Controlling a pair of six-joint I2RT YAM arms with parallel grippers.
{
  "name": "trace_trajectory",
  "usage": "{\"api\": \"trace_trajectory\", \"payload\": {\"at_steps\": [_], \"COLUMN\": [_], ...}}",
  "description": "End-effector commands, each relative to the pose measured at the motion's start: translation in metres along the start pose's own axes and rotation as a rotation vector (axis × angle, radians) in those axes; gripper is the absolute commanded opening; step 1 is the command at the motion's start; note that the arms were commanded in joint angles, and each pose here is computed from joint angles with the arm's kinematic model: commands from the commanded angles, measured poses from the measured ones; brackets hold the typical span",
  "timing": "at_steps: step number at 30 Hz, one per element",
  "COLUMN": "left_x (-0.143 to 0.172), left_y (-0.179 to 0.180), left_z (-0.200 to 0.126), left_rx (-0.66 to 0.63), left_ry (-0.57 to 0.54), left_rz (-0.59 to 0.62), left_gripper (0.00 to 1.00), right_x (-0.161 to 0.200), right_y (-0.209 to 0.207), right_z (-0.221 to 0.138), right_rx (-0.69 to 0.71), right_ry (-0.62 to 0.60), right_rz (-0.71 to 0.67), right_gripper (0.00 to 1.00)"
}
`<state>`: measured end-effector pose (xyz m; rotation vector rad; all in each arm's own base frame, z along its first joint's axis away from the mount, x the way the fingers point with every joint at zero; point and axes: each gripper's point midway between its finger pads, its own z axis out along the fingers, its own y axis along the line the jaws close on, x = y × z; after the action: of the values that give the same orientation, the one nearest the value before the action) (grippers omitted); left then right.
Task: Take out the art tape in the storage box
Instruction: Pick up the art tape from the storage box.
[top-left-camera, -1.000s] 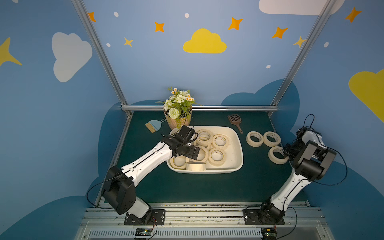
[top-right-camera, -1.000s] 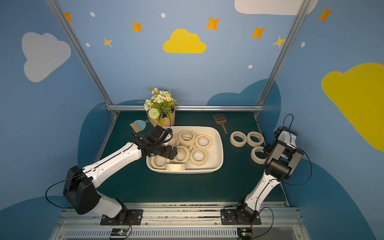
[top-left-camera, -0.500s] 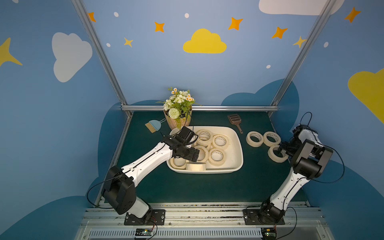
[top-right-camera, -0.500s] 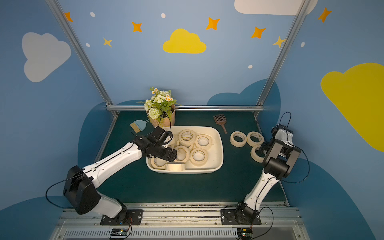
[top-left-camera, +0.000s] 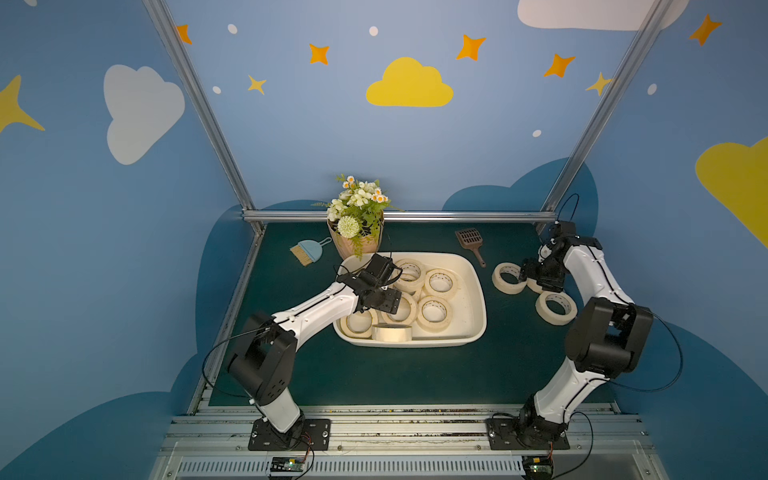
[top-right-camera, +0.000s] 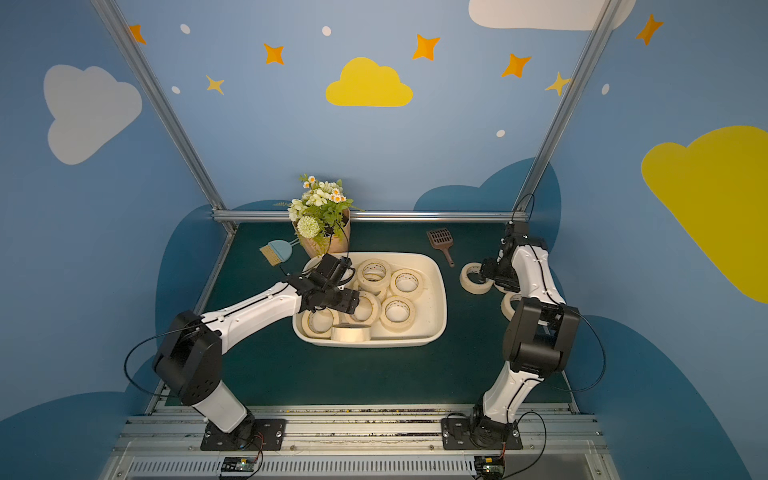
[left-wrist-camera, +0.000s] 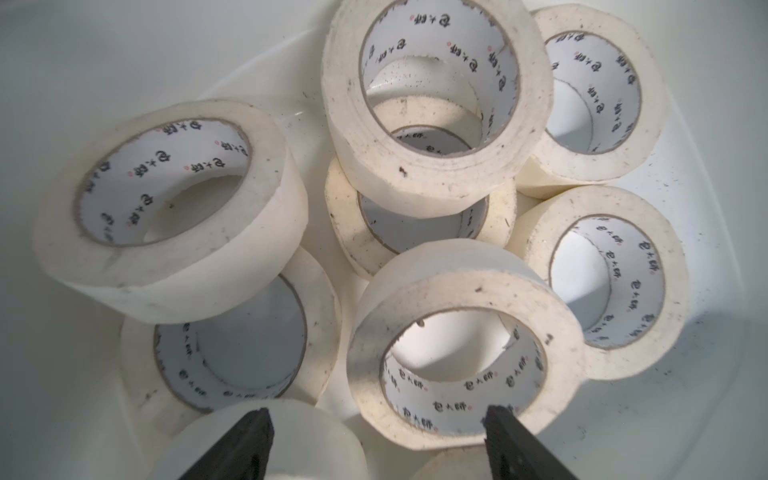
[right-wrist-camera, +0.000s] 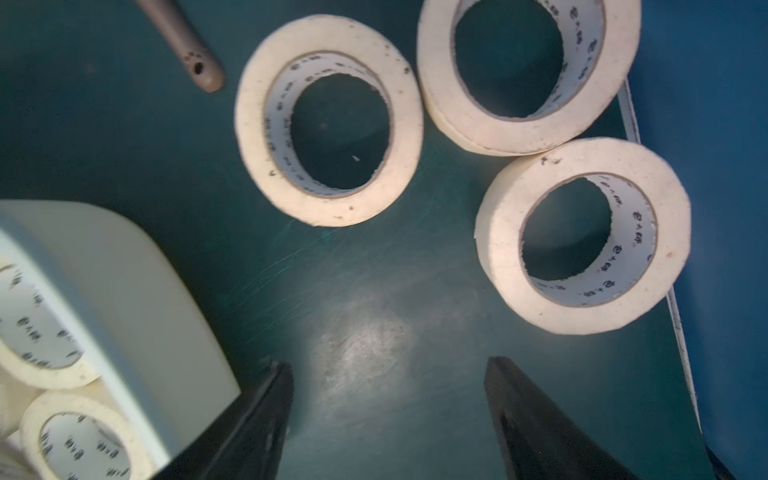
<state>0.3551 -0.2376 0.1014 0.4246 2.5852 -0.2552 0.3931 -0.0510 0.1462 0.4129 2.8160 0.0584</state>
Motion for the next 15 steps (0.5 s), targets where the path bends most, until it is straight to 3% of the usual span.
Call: {"api": "trace_trajectory", "payload": {"at_steps": [1,7,15], "left_x": [-0.010,-0.007,-0.013], "left_y": [-0.002,0.003,-0.008], "left_z": [0.021,0.045,0.046], "left_rx": [0.038,0.059,0.097], "left_ry": [-0.031,-0.022,-0.028], "left_rz": [0.022,0.026,0.038], "left_gripper": [0.81,0.73,0.34], "right_x": [0.015,0.029,0.063], "right_y": [0.028,0.059,0.094], "right_z": [-0.023,-0.050,-0.064], "right_rx": [-0.072,-0.146,-0.165], "right_ry": [-0.002,-0.022,0.025], "right_rz": [-0.060,-0.134,-0.250], "right_gripper": [0.78,0.78,0.78]}}
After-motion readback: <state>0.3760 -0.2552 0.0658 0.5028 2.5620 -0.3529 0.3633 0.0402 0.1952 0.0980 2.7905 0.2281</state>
